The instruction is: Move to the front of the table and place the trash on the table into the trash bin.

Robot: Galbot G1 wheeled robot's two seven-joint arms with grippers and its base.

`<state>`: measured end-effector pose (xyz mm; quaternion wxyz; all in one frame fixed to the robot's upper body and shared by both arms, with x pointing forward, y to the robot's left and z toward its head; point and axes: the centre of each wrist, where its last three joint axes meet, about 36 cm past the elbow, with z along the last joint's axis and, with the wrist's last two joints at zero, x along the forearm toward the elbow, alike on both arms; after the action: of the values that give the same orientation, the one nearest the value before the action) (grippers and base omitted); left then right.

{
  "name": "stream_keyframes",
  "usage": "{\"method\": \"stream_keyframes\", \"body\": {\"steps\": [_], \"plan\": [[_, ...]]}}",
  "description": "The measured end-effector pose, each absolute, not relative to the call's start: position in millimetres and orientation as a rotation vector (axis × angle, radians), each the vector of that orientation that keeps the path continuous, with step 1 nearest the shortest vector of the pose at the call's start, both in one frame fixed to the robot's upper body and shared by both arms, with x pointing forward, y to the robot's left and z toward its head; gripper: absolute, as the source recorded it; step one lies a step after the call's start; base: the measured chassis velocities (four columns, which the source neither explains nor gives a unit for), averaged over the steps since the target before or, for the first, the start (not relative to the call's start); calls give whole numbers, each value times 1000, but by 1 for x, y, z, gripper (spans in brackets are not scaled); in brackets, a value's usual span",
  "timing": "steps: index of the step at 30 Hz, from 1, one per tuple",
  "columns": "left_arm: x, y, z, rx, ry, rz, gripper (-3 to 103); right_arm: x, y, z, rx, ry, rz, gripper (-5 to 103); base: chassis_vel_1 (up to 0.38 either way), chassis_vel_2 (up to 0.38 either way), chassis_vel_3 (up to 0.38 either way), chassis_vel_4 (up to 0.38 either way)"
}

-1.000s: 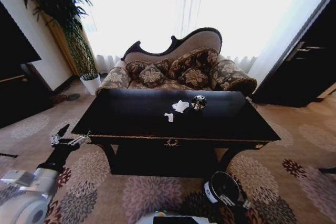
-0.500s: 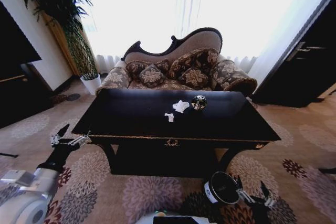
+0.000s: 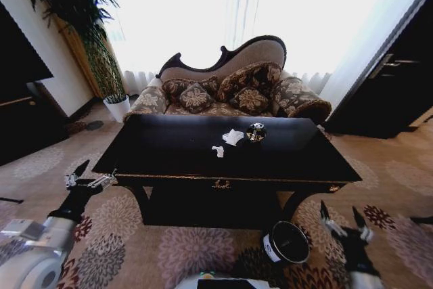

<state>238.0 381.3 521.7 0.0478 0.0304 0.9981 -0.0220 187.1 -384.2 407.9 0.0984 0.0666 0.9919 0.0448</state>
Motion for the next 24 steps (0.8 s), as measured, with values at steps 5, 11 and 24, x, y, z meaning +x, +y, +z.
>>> {"method": "stream_keyframes", "body": {"steps": [5, 11, 24], "plan": [[238, 381, 522, 93, 3044, -67, 100, 222, -383, 443, 63, 2957, 136, 100, 0, 0, 0, 0], [238, 381, 522, 93, 3044, -67, 100, 262, -389, 476, -135, 2998, 80, 100, 0, 0, 0, 0], [238, 381, 522, 93, 3044, -67, 100, 323, -402, 513, -333, 3142, 85, 100, 0, 0, 0, 0]]}}
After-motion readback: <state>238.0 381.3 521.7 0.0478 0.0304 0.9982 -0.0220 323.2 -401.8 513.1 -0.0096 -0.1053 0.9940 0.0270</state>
